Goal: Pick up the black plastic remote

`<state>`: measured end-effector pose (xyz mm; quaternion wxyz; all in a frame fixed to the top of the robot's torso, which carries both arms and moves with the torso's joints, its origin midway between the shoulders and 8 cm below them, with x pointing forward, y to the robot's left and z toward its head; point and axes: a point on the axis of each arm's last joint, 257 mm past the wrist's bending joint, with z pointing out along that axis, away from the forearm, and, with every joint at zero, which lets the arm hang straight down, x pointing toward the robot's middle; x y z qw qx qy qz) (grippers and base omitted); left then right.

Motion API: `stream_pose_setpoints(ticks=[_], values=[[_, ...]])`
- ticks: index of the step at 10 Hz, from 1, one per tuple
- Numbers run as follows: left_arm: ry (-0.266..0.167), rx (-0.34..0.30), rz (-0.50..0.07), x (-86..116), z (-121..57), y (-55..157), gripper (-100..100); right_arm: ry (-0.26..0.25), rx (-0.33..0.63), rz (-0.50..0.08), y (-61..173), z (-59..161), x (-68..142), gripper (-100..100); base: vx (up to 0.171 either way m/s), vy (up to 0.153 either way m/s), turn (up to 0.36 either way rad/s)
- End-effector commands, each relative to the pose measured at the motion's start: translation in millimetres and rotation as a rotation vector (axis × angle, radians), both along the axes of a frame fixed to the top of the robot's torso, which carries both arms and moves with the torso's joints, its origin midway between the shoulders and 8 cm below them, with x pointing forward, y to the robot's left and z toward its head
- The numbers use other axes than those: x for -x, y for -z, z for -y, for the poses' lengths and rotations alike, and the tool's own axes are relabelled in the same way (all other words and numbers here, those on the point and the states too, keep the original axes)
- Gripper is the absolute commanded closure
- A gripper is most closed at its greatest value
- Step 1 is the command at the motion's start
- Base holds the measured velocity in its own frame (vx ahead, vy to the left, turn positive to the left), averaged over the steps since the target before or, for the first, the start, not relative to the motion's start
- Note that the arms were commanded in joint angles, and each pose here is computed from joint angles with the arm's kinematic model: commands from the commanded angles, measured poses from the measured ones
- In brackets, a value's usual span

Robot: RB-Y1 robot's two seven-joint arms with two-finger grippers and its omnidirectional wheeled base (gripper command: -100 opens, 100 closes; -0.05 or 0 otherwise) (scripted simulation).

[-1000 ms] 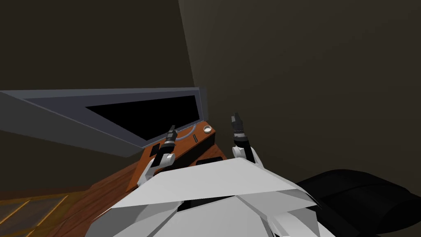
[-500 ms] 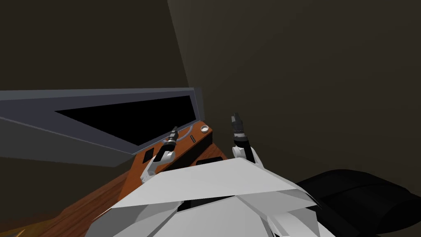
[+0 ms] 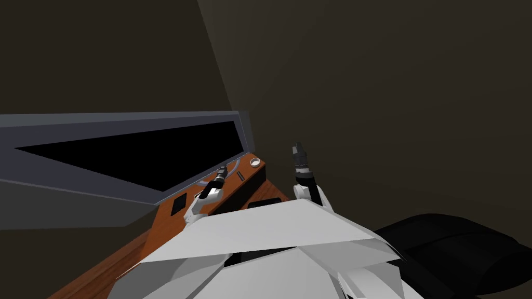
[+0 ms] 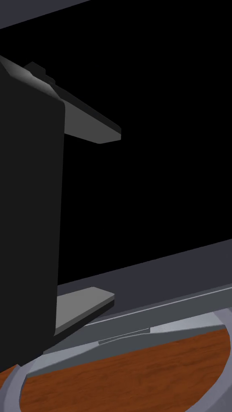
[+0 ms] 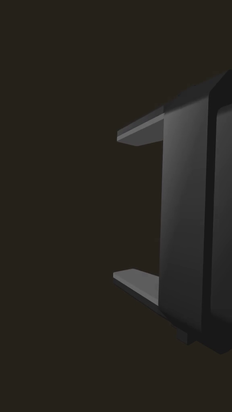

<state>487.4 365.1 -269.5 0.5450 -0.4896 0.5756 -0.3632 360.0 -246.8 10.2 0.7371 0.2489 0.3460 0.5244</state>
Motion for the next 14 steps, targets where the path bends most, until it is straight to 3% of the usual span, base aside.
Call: stream_pose_setpoints(ticks=[1, 6, 7, 10, 14], values=[[0.002, -0.002, -0.067, -6, -3.3, 20, -100, 0.000, 0.000, 0.000, 0, 0, 0, 0, -0.030, 0.022, -0.224], [0.007, 0.000, -0.249, -7, -8.2, 76, -100, 0.000, 0.000, 0.000, 0, 0, 0, 0, -0.023, 0.021, -0.172], [0.005, 0.000, -0.255, -6, -9.1, 78, -100, 0.000, 0.000, 0.000, 0, 0, 0, 0, -0.009, 0.008, 0.026], [0.029, -0.009, -0.377, -8, -8.2, 110, -100, 0.000, 0.000, 0.000, 0, 0, 0, 0, -0.011, 0.019, -0.190], [0.042, -0.016, -0.543, 4, -13.7, 158, -100, 0.000, 0.000, 0.000, 0, 0, 0, 0, -0.007, 0.029, -0.164]])
